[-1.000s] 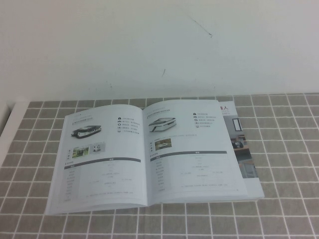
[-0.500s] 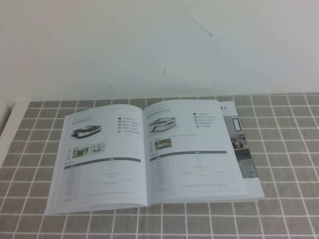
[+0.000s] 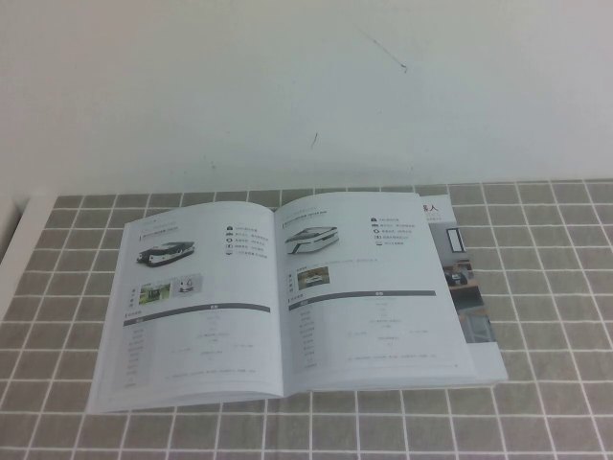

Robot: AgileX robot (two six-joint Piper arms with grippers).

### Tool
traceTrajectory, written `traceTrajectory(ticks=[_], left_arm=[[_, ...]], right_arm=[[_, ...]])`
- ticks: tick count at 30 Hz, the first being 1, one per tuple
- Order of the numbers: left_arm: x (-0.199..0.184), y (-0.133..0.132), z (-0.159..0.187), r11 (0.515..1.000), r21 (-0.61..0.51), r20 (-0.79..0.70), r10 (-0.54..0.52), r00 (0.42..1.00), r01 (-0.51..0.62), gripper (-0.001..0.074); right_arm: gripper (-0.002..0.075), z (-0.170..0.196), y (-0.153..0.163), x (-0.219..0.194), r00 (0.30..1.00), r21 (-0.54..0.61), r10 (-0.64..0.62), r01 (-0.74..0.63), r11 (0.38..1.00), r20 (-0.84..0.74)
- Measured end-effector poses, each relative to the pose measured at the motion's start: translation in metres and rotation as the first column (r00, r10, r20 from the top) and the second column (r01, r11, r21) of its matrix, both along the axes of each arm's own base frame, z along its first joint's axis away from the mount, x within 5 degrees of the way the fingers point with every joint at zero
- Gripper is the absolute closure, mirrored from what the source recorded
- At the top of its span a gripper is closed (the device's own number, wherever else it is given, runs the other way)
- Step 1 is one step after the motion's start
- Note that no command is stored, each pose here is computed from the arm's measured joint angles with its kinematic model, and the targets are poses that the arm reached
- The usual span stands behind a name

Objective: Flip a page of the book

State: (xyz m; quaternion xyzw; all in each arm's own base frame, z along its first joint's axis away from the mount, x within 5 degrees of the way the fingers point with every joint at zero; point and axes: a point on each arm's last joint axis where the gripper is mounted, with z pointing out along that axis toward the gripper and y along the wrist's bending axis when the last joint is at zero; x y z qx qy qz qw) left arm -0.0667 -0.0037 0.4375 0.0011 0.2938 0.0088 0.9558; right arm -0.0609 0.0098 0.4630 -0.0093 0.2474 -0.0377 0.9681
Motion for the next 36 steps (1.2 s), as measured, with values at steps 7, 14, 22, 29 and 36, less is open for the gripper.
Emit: traceTrajectory(ticks=[7, 14, 22, 29, 36], left_arm=[[0.041, 0.004, 0.033, 0.999, -0.017, -0.358, 0.029, 0.933, -0.037, 0.0738], [0.117, 0.007, 0.024, 0.996, -0.091, -0.736, -0.064, 0.674, -0.005, 0.0738], [0.205, -0.007, -0.042, 0.989, -0.137, -0.991, -0.137, 0.0, -0.052, 0.0738], [0.249, -0.017, -0.065, 0.996, -0.087, -0.989, -0.085, -0.125, 0.017, 0.0738], [0.281, -0.033, -0.085, 0.964, -0.265, -0.945, -0.255, -0.206, 0.022, 0.0738]], right_arm=[[0.0728, 0.033, -0.012, 0.065, 0.878, 0.093, -0.006, 0.057, 0.994, -0.479], [0.0728, 0.025, -0.017, 0.13, 0.56, 0.205, 0.123, 0.086, 0.975, -0.82], [0.0728, 0.001, -0.014, 0.171, 0.299, 0.122, 0.1, 0.056, 0.991, -0.949], [0.0728, -0.001, -0.014, 0.174, 0.277, 0.054, 0.04, 0.042, 0.998, -0.96], [0.0728, -0.001, -0.007, 0.175, 0.279, 0.058, 0.06, -0.014, 0.998, -0.958]])
